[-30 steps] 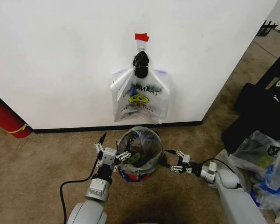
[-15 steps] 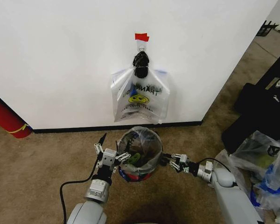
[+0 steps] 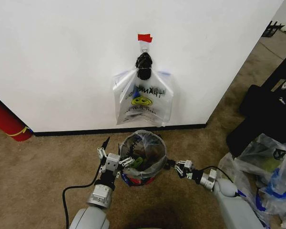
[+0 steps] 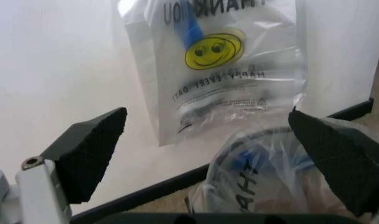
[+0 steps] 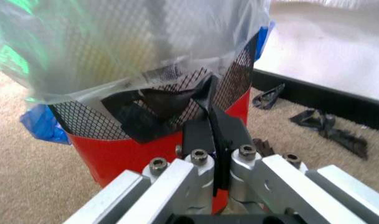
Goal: Pick up the garbage bag from the wall and place it over the trash bin.
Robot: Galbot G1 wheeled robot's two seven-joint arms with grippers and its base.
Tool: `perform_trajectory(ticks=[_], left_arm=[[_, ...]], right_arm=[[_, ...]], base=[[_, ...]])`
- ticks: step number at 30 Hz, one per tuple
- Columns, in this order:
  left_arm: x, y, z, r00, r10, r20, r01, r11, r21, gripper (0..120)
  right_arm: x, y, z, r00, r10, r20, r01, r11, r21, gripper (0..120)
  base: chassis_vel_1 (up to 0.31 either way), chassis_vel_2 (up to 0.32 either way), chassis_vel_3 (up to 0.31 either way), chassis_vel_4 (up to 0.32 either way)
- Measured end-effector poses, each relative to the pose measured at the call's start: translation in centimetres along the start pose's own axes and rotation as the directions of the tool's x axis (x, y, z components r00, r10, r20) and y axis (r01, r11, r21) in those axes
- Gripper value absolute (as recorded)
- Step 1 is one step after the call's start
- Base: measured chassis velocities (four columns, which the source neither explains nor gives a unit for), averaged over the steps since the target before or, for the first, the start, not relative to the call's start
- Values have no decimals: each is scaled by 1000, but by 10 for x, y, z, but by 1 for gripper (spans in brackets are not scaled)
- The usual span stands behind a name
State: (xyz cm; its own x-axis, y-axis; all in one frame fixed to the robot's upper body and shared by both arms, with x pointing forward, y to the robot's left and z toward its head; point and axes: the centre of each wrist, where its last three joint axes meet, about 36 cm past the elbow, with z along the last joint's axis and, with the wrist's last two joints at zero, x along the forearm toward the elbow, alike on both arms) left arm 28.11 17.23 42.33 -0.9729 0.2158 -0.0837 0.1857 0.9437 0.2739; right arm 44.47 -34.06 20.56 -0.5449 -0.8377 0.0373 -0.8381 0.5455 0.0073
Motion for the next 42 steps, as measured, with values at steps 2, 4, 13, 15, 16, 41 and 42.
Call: perform_trajectory(ticks=[2,4,13,15,16,41,42], left_arm=[[0,0,0,1000,-1,0,1,1000,-1,100],[1,1,0,1000,-4,2,4,1000,-3,100],[2,4,-5,1000,-7,13,7,1000,-6,100],[2,5,-7,1000,-8,20,8,1000,-5,100],[2,5,-7,1000,-8,20,8,1000,-5,100],[-12,38,-27,993,-83,86,72,990,123,100],[-14,43,-26,991,-83,108,67,988,138,100]], right_arm=[[-2,2,3,1000,6,1,-6,1000,-8,0],[-7,8,9,1000,24,7,-24,999,-29,0],[-11,16,12,999,53,15,-52,998,-44,0],[-4,15,8,998,56,17,-55,998,-18,0],[-4,15,8,998,56,17,-55,998,-18,0],[-11,167,-165,603,632,488,-746,663,63,72],[-12,176,-173,559,675,482,-793,605,72,76]], base=[[0,0,0,0],[0,0,0,0],[0,0,0,0],[0,0,0,0],[0,0,0,0],[0,0,0,0],[0,0,0,0]])
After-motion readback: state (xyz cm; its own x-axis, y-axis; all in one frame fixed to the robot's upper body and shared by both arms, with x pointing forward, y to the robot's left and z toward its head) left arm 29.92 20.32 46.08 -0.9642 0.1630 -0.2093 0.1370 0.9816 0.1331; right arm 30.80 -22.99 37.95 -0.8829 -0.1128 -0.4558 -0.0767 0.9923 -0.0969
